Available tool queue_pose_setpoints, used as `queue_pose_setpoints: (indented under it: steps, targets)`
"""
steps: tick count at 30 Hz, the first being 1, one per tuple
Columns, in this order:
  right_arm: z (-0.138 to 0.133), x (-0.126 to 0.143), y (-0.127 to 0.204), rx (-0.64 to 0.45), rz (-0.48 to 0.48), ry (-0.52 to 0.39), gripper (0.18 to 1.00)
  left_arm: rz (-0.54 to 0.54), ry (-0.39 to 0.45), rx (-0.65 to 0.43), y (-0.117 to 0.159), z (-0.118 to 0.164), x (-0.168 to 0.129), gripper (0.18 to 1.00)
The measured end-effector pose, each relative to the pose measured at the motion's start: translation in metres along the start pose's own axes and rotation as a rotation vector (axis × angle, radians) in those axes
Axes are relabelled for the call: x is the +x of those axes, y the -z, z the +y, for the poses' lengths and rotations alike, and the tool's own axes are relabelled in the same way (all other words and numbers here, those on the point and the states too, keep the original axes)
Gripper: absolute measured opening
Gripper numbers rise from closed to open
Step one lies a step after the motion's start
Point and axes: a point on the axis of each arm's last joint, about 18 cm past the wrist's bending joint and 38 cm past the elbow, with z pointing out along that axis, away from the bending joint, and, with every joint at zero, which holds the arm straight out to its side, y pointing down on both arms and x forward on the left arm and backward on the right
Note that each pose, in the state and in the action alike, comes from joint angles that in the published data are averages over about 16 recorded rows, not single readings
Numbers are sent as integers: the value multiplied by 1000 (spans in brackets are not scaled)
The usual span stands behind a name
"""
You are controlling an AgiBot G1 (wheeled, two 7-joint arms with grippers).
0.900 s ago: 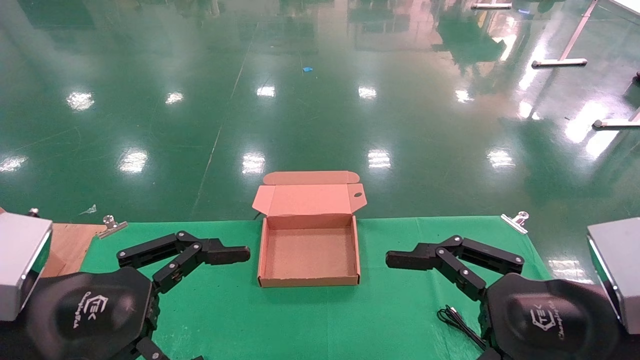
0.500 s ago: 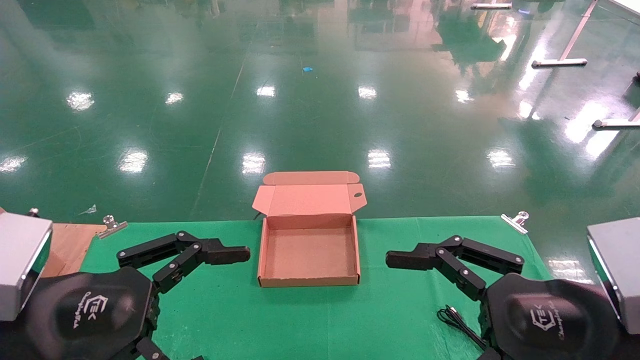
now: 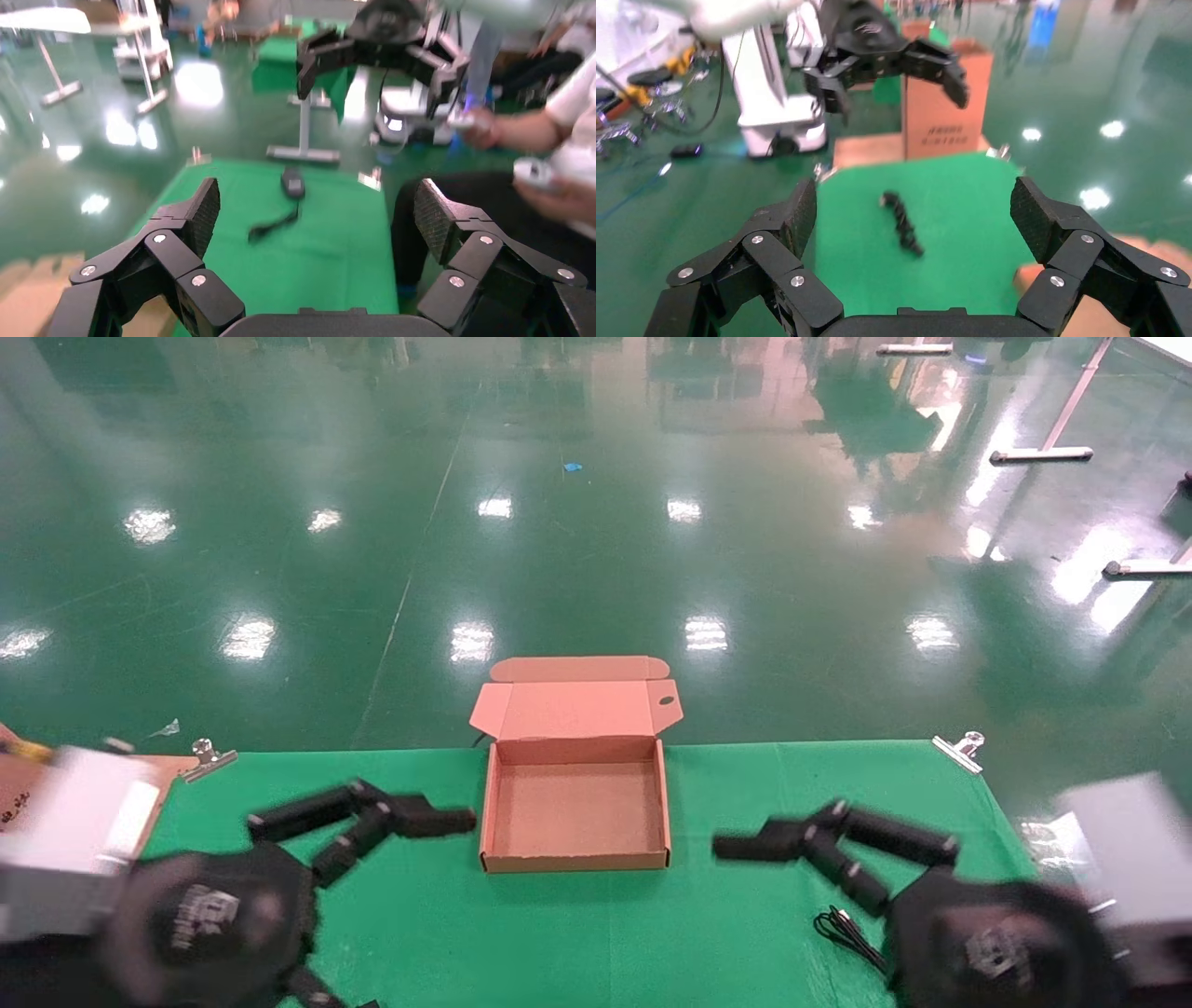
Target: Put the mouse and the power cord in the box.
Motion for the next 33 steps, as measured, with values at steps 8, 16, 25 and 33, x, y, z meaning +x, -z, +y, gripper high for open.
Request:
queue_pose_setpoints:
  steps: [8,16,25,33]
  targets:
    - [45,25,-12,-301,-40,68,1001,12,-40,-252,-10,44,-24,1001]
    - [95,68,-8,-699,-65,153,1001,18,-81,-581,0,98,-56,1001]
    - [134,111,7,-995,-50,214,1001,41,-99,-894,19,154,-82,1001]
    - [168,127,6,-1068,-31,232,1001,66,-90,-1043,23,196,-88,1001]
